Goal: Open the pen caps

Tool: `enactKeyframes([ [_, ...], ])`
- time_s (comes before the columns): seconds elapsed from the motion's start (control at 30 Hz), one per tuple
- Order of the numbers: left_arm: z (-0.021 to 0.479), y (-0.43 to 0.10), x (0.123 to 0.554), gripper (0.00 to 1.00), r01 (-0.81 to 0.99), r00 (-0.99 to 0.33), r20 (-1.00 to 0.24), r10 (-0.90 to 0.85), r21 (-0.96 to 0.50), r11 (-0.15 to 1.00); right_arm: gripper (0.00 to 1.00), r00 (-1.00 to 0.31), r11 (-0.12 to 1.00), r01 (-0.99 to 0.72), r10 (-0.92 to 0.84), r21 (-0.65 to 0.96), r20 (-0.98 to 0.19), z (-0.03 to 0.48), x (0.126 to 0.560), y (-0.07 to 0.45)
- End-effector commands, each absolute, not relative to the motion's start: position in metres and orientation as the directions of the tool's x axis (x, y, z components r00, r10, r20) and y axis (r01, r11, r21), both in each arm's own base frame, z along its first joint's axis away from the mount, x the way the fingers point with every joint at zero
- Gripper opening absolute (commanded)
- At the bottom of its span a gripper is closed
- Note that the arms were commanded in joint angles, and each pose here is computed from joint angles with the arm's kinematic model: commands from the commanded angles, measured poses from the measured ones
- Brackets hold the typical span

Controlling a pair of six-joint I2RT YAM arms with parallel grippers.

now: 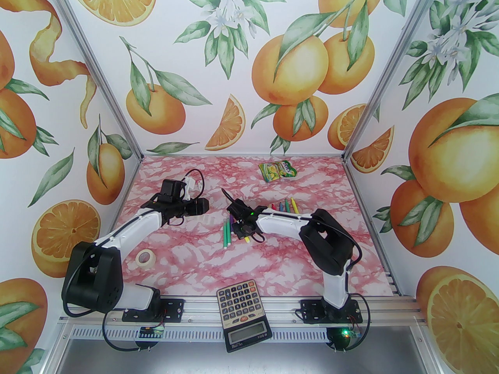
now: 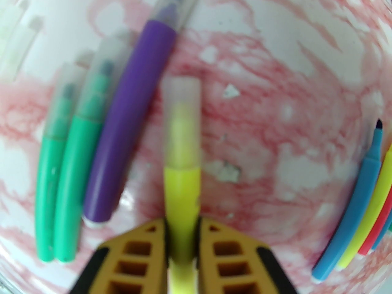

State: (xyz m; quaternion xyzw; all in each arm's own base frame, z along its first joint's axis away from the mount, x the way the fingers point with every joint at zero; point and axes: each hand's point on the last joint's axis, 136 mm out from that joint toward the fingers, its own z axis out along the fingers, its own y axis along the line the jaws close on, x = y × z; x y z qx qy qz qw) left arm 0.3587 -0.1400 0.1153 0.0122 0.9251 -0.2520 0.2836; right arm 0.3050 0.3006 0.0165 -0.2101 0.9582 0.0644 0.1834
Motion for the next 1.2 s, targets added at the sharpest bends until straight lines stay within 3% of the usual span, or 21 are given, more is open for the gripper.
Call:
enactKeyframes([
  [0.0,0.121,-0.156,0.363,0.69,0.210,-0.830,-0.544,-0.125,-0.513,0.832,0.16,-0.848,0.905,-0.408,-0.329,0.118,-0.415,0.033,0.308,0.295],
  [0.27,0.129,-0.182,0.366,0.68,0.283,-0.831,-0.548,-0.098,-0.567,0.774,0.15,-0.847,0.866,-0.404,-0.232,0.295,-0.477,0.061,0.314,0.292],
  [0.4,0.142,-0.227,0.369,0.68,0.363,-0.834,-0.545,-0.085,-0.659,0.659,0.15,-0.831,0.806,-0.431,-0.181,0.405,-0.525,0.081,0.316,0.297],
  [0.77,0.154,-0.265,0.370,0.67,0.411,-0.841,-0.536,-0.070,-0.718,0.562,0.14,-0.786,0.722,-0.497,-0.139,0.482,-0.603,0.114,0.312,0.312],
  [1.17,0.159,-0.284,0.365,0.55,0.418,-0.857,-0.511,-0.063,-0.762,0.495,0.14,-0.744,0.679,-0.544,-0.119,0.493,-0.657,0.136,0.311,0.316],
])
